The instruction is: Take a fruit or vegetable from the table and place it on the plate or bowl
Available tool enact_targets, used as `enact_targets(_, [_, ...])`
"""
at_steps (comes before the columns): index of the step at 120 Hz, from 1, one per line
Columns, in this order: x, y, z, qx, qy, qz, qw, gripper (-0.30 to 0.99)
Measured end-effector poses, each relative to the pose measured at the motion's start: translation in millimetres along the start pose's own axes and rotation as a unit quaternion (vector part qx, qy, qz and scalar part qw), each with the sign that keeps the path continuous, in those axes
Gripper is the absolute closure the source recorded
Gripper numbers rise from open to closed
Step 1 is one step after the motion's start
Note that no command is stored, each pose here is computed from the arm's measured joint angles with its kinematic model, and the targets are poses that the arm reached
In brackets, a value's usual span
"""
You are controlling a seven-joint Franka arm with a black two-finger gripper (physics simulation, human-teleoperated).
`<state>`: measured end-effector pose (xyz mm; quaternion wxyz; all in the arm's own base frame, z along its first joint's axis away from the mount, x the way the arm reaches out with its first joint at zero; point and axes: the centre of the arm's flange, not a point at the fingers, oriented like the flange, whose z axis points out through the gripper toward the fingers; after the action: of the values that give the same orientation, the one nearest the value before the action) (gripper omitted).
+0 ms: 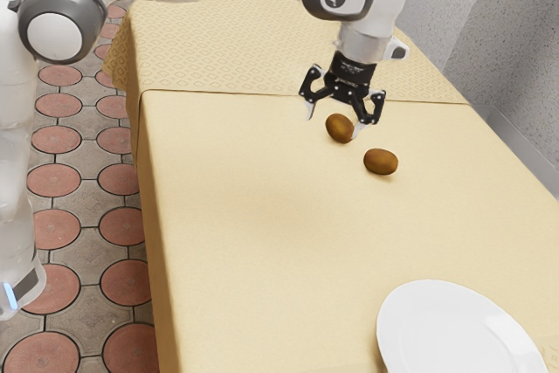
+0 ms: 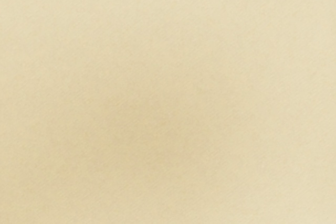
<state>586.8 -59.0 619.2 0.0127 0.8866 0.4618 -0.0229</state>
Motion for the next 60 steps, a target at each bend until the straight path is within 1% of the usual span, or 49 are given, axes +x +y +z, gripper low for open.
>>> enact_targets(12, [6.8, 2.2, -7.3, -0.028, 0.013, -0.070, 0.997, 0.00])
enact_targets(19, [8.8, 3.7, -9.5, -0.040, 0.015, -0.105, 0.994, 0.00])
enact_targets(27, [9.1, -3.0, -22.6, -0.058, 0.015, -0.146, 0.987, 0.00])
enact_targets(34, [24.8, -13.4, -26.9, -0.066, 0.016, -0.192, 0.979, 0.00])
enact_targets(48, [73.8, -49.2, -26.7, -0.069, 0.013, -0.293, 0.953, 0.00])
enact_targets(60, [72.6, -100.3, -4.4, -0.051, -0.013, -0.357, 0.932, 0.00])
